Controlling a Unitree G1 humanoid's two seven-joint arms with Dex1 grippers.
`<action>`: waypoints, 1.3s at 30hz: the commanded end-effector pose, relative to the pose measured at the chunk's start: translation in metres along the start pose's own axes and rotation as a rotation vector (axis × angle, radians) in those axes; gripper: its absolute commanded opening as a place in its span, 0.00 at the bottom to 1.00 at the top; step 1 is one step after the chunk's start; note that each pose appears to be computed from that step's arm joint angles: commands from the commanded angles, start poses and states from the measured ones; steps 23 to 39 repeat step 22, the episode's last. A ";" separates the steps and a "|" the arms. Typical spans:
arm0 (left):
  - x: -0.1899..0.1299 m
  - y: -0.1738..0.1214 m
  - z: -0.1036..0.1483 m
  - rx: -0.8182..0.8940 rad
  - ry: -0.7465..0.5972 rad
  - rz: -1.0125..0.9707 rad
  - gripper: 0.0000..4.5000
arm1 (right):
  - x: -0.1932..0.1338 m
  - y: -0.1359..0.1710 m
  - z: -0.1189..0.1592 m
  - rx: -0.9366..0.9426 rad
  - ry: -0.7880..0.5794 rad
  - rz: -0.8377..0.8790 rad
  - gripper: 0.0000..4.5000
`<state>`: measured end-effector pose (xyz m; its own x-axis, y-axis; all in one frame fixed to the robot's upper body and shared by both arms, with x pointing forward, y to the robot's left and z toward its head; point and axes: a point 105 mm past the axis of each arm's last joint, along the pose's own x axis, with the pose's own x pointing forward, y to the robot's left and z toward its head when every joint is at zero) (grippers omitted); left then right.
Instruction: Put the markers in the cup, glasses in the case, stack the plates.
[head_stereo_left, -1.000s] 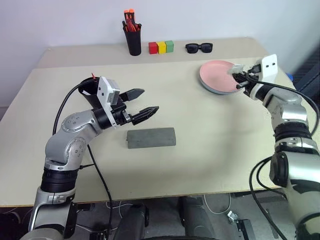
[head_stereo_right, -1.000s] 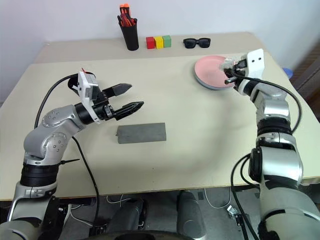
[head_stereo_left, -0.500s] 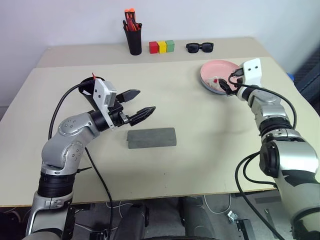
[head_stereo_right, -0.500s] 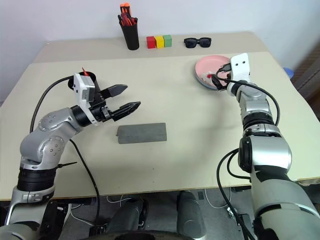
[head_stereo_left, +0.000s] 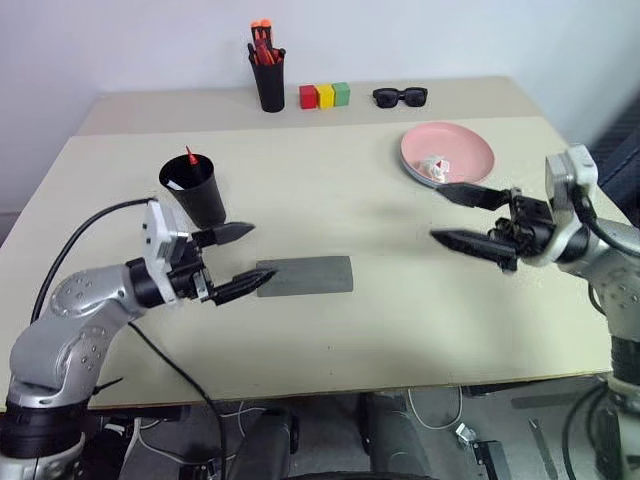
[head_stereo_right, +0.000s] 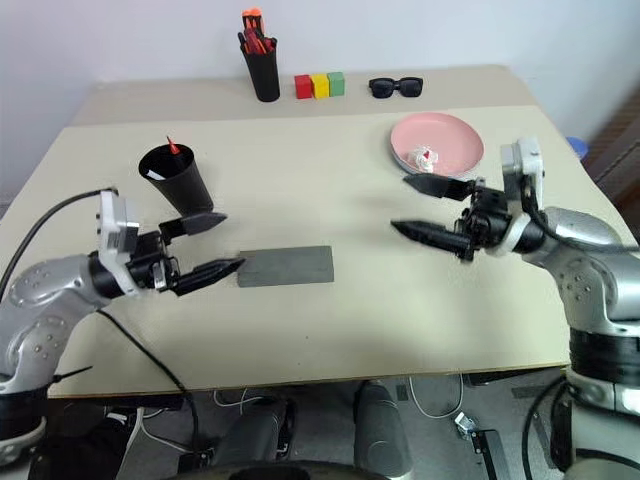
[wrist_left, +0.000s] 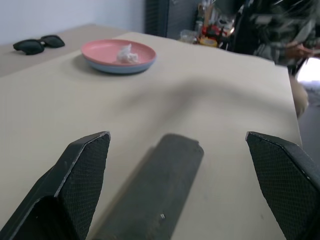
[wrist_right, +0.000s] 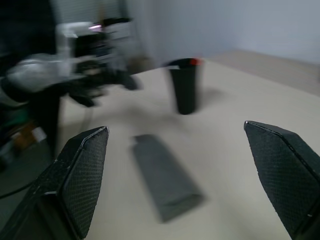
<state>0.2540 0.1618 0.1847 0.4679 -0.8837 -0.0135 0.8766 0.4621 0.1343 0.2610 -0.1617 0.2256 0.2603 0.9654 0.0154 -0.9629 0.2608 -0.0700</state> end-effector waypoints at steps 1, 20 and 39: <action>-0.019 -0.001 0.013 0.094 0.001 -0.007 1.00 | -0.002 0.007 -0.002 -0.101 0.055 -0.024 0.98; -0.025 0.020 -0.005 0.219 0.002 0.038 1.00 | -0.030 0.009 -0.017 -0.144 0.229 -0.104 0.98; -0.022 0.020 -0.005 0.236 -0.008 0.031 1.00 | -0.028 0.008 -0.016 -0.147 0.221 -0.105 0.98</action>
